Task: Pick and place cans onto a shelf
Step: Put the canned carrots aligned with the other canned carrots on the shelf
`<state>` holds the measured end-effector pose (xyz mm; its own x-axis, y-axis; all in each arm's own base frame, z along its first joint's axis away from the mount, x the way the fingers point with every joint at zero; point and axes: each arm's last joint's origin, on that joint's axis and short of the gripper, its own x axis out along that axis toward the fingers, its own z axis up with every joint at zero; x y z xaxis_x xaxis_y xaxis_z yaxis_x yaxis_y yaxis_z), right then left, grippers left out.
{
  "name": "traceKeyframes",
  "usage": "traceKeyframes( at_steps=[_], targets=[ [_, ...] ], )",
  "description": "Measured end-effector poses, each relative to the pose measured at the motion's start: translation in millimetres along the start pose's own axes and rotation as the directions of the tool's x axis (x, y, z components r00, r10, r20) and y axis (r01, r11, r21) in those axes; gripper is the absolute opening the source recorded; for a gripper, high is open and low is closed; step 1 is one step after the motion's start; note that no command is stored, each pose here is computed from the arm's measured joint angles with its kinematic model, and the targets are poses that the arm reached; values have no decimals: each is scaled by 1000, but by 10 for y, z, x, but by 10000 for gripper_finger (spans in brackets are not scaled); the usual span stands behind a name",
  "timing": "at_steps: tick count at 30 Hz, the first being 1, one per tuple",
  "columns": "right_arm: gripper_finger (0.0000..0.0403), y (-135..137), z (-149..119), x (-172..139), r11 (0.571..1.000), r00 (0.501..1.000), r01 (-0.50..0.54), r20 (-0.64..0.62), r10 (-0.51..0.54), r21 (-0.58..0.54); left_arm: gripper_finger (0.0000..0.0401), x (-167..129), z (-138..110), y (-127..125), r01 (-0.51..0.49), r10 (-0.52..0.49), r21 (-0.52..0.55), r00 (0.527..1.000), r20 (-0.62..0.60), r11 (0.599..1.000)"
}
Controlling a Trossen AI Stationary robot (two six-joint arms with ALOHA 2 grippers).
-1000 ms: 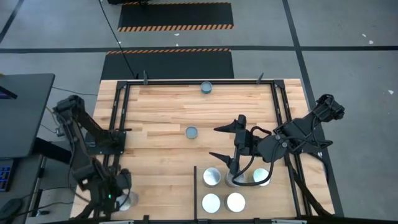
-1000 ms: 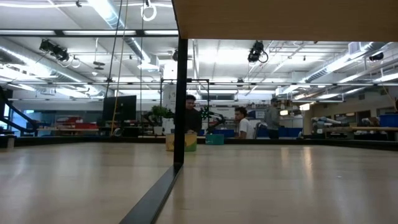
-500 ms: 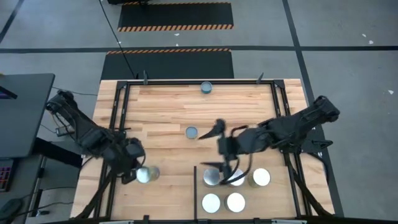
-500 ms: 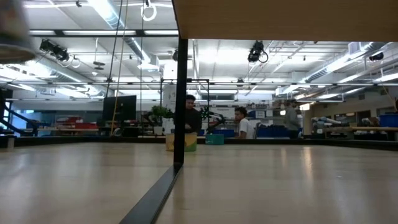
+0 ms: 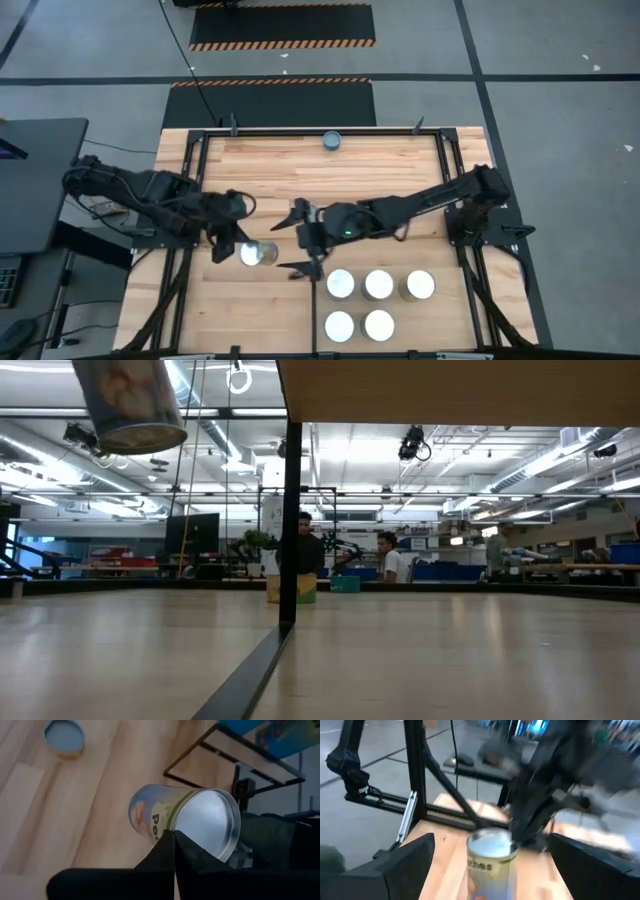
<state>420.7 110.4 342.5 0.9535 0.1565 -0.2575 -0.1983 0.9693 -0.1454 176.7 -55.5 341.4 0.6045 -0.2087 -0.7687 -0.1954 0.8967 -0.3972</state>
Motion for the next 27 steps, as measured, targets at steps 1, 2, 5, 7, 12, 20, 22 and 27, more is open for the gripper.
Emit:
traceKeyframes(
  at_steps=[1,2,5,7,12,20,22,27],
  targets=[
    [399,-39,-35,52,1000,1000,-8,-15,8,23,0,-1,24,19,10,-10,6,1000,3,1000],
    [399,-81,-46,90,999,1000,-11,-24,13,45,0,-2,47,37,18,-18,13,1000,8,1000],
    [400,-183,-34,117,998,997,-11,-73,15,60,0,-8,117,98,30,-31,43,999,32,999],
    [400,-222,-53,130,998,993,-12,-119,20,61,0,-13,155,141,23,-26,52,999,47,998],
    [400,-305,-97,139,999,989,7,-145,1,51,0,-27,250,187,18,-31,107,993,116,994],
    [400,-378,-140,141,998,984,44,-171,-52,-54,0,-53,368,233,10,-45,167,977,208,986],
    [400,-387,-145,141,996,983,41,-175,-54,-77,0,-58,385,247,4,-41,170,975,220,985],
    [399,-412,-208,129,998,971,42,-235,-51,-45,0,-43,380,284,-13,-20,160,978,206,987]
  ],
)
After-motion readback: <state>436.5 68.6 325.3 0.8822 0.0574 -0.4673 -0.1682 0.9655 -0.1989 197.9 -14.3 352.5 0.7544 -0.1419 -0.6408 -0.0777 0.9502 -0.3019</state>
